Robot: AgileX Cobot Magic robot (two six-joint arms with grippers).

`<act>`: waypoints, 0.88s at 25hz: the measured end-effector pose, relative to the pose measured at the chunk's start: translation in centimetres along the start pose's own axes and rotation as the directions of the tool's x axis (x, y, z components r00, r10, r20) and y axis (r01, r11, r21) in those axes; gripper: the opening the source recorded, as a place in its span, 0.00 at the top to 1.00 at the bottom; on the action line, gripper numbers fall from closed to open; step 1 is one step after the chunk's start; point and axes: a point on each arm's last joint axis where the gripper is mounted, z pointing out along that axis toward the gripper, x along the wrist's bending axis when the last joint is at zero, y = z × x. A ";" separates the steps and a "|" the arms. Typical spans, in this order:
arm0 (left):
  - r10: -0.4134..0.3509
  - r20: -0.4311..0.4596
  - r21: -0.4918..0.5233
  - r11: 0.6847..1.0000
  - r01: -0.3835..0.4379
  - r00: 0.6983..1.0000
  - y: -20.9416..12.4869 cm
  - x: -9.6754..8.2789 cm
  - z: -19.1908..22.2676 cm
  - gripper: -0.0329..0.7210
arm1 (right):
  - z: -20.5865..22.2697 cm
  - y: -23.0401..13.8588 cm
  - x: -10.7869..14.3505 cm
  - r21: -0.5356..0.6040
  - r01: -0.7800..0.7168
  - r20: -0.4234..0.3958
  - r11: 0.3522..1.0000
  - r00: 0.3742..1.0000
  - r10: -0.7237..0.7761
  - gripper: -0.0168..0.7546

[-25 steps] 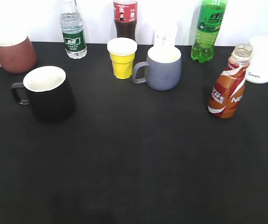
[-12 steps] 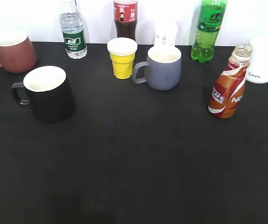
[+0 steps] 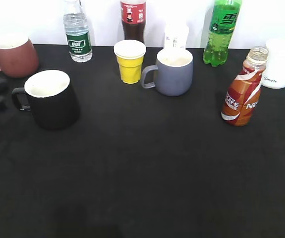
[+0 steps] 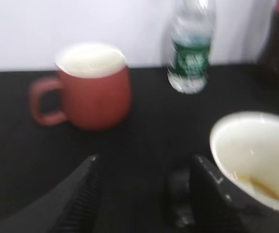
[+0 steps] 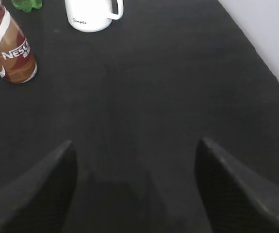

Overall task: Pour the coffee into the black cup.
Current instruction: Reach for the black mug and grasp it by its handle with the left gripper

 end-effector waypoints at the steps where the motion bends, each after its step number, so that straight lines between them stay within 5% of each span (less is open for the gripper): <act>1: 0.003 0.007 0.024 1.000 -0.003 1.000 -0.6 -0.2 0.4 0.38 | 0.0 0.0 0.0 0.000 0.000 0.000 1.000 1.000 0.000 0.21; 7: 0.019 0.057 0.159 0.987 -0.028 0.998 -3.9 -1.6 2.0 0.40 | 0.0 0.0 0.0 -0.001 0.000 0.000 1.000 1.000 0.000 0.21; 11: 0.012 0.040 0.037 0.999 -0.013 0.999 -3.0 -1.5 2.3 0.42 | 0.0 0.0 0.0 0.000 0.000 0.000 1.000 1.000 0.000 0.21; 22: -0.002 -0.001 -0.015 1.000 0.002 1.000 -4.1 -1.2 4.4 0.44 | 0.0 0.0 0.0 0.000 0.000 0.000 1.000 1.000 0.000 0.21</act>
